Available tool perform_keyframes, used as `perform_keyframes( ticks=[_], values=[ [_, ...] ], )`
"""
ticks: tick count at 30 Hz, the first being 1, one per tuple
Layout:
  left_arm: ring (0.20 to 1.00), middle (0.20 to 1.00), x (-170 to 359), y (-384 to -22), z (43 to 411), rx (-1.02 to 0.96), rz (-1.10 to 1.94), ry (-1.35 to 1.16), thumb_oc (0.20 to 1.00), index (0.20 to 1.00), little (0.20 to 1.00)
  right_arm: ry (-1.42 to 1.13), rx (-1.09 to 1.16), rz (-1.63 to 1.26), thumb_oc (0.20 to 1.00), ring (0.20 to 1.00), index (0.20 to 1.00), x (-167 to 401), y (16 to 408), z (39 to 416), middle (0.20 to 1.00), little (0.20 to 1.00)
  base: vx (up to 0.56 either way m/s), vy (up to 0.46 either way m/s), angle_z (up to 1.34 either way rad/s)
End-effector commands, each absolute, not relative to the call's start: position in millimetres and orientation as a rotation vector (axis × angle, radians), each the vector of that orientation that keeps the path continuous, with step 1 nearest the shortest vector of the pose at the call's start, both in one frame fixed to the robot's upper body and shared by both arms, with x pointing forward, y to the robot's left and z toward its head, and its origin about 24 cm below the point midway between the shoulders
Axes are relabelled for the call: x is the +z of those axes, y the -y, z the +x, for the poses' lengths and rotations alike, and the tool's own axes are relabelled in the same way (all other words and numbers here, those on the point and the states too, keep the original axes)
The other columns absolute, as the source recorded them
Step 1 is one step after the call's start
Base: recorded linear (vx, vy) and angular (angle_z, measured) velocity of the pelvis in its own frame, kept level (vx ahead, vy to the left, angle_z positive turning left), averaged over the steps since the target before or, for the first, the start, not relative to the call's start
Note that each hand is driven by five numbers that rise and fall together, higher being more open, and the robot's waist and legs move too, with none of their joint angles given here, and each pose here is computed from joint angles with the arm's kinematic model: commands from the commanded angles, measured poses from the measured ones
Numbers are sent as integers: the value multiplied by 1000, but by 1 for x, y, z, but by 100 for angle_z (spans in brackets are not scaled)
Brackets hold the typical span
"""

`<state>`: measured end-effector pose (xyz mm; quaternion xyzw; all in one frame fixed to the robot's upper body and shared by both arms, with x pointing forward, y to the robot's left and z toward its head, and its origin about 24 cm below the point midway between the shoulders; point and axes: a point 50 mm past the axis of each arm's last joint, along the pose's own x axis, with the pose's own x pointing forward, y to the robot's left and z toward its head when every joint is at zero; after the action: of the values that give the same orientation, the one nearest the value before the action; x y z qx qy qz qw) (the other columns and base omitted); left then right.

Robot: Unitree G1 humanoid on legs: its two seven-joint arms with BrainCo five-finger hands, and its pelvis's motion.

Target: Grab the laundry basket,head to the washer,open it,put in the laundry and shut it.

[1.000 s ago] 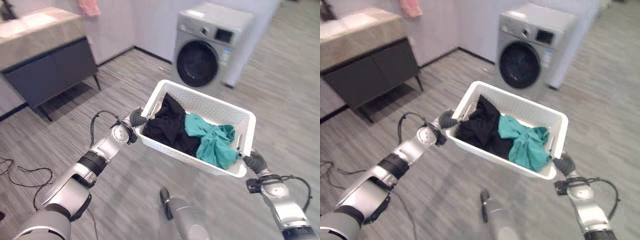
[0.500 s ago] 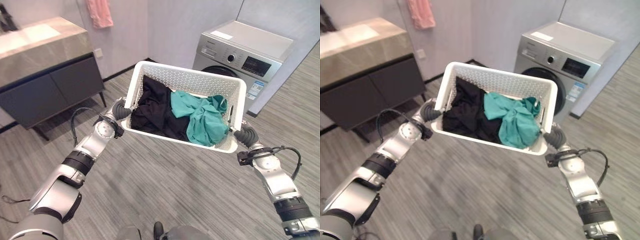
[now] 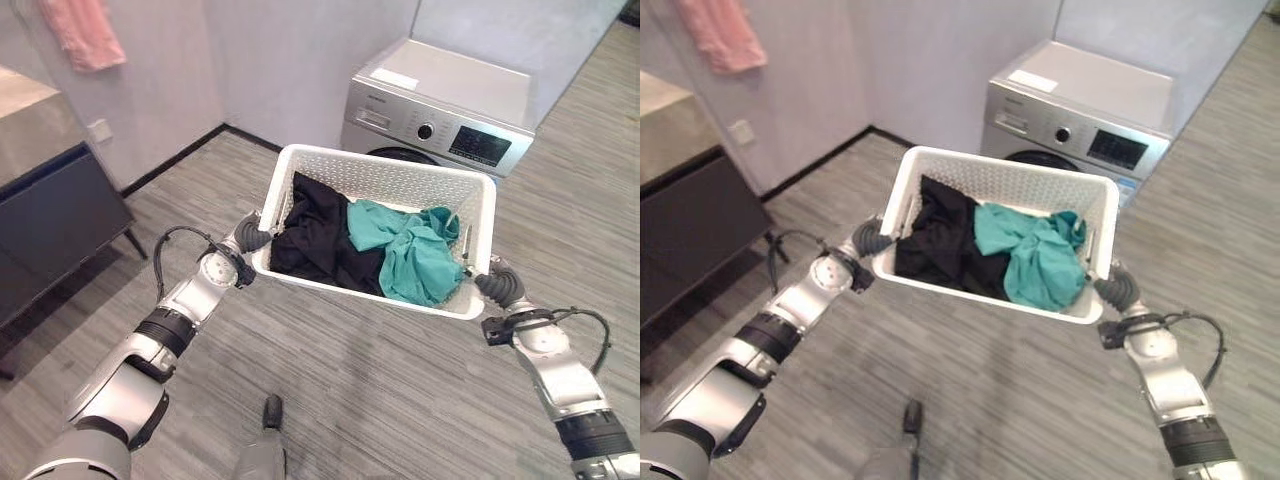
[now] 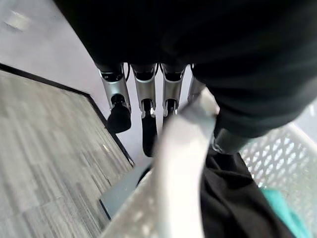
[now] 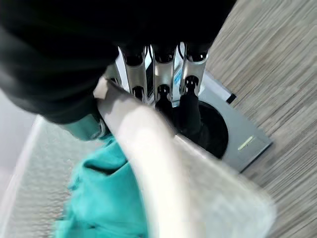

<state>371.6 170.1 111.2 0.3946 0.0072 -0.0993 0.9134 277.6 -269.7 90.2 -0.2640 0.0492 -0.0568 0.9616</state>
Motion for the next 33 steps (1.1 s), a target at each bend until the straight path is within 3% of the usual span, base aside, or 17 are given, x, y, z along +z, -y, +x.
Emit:
perform_keyframes(
  ticks=[1,17,26,33],
  values=[
    [200,200,182,-118,378,-293,760,351,200,200,200,290,-73,-611,200,200,200,173,251,292,200,200,223,305,-69],
    [200,200,219,-135,379,-203,765,458,200,200,200,294,-80,-650,200,200,200,180,249,304,200,200,186,31,-24],
    [200,200,214,-140,383,-192,793,426,200,200,200,320,-86,-674,200,200,200,189,255,303,200,200,294,-242,21],
    [200,200,249,-143,384,-153,759,496,200,200,200,402,-79,-702,200,200,200,213,243,312,200,200,179,-287,-24]
  ],
)
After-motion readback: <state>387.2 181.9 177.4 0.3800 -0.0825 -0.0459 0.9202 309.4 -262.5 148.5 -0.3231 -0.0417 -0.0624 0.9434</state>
